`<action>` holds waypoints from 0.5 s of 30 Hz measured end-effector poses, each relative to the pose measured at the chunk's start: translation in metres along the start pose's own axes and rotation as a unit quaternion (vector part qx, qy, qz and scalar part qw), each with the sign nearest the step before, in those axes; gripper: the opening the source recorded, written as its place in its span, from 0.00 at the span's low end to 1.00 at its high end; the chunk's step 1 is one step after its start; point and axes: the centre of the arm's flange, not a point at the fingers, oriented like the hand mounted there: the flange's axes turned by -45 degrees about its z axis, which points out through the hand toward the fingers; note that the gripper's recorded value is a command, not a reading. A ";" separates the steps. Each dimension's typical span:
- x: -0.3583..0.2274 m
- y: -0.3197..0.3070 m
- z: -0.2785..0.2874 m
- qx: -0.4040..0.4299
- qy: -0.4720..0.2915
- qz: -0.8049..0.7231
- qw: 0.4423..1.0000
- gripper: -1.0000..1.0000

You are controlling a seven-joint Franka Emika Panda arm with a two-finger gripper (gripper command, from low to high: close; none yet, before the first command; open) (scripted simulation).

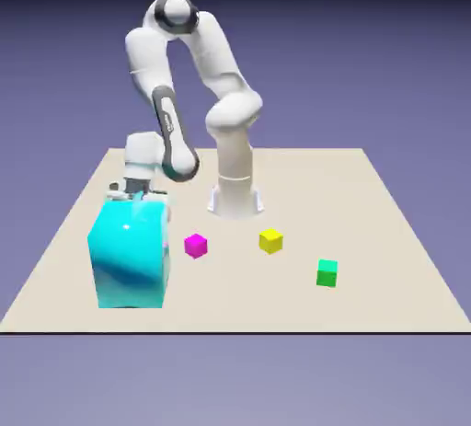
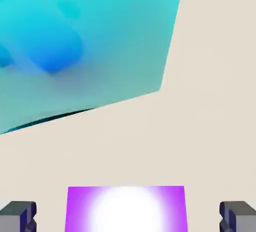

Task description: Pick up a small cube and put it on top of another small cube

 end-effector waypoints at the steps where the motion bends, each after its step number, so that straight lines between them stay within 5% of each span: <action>1: -0.002 0.000 0.004 -0.001 -0.004 -0.001 1.000 0.50; 3: -0.008 -0.001 0.012 -0.005 -0.015 -0.004 1.000 0.50; 4: -0.009 -0.001 0.014 -0.006 -0.017 -0.004 1.000 0.00; 15: 0.009 0.001 -0.022 0.004 0.015 0.001 1.000 0.00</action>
